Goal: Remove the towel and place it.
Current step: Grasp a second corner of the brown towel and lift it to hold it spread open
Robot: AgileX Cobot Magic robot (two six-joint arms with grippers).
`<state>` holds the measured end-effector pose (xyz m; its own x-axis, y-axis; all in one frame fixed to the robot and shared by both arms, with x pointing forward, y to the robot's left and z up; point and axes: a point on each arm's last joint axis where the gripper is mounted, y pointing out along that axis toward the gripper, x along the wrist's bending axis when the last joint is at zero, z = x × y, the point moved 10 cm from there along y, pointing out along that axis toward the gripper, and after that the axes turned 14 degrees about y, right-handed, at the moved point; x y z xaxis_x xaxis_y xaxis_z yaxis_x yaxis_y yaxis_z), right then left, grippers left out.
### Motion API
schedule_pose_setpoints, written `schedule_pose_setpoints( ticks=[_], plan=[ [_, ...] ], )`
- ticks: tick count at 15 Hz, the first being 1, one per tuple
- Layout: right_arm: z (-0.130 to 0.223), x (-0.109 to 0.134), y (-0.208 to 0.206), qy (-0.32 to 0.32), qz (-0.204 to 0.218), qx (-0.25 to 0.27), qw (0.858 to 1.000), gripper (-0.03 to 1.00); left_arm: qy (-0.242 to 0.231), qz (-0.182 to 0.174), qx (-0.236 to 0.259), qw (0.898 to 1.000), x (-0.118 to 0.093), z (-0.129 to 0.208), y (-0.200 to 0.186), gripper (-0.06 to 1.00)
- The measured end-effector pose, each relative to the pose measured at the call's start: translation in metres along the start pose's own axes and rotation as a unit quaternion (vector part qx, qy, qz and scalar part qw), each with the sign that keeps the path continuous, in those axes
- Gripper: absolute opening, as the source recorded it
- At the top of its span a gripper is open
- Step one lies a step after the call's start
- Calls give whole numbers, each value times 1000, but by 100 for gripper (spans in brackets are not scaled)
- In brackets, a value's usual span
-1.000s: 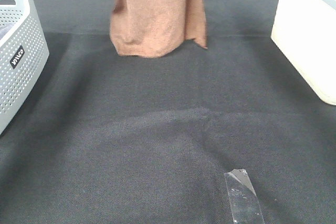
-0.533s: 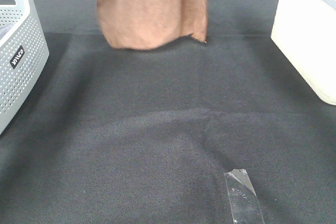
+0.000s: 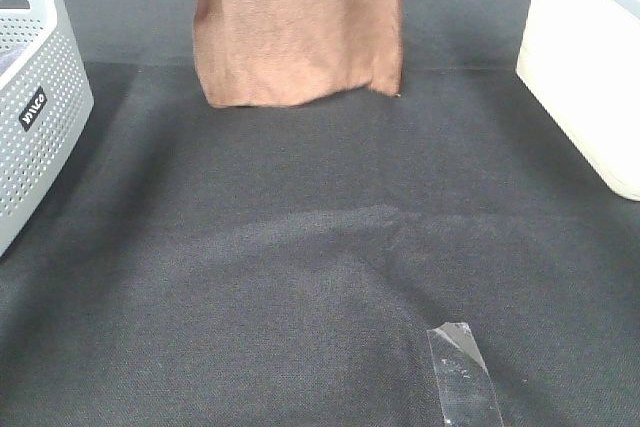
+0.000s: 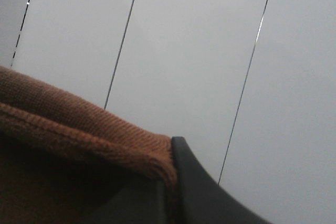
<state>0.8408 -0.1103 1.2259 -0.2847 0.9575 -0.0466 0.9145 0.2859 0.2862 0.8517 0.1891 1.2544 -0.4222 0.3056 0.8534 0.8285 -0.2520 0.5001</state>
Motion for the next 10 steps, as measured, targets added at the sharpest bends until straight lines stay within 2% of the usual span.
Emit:
schedule_pose_setpoints(
  ticks=[1, 2, 3, 4, 5, 6, 8, 10],
  plan=[
    [9, 0, 0, 7, -1, 24, 1000, 0, -11, 13, 11, 1000, -5, 4, 0, 0],
    [20, 1, -1, 14, -2, 53, 998, 0, -33, 41, 33, 998, -16, 11, -1, 0],
    [36, 3, -3, 28, -3, 92, 995, 0, -62, 79, 64, 993, -33, 18, -3, 0],
    [54, 4, -8, 43, -4, 142, 989, 0, -86, 131, 106, 982, -56, 24, -9, 0],
    [62, 5, -11, 50, -5, 169, 984, 0, -96, 155, 124, 976, -66, 26, -13, 0],
    [75, 7, -20, 58, -7, 218, 974, 0, -119, 216, 167, 955, -91, 28, -26, 0],
    [90, 7, -45, 67, -9, 315, 947, 0, -154, 325, 232, 904, -126, 21, -57, 0],
    [88, 9, -72, 69, -15, 387, 919, 0, -177, 408, 277, 852, -131, 6, -89, 0]
  ],
)
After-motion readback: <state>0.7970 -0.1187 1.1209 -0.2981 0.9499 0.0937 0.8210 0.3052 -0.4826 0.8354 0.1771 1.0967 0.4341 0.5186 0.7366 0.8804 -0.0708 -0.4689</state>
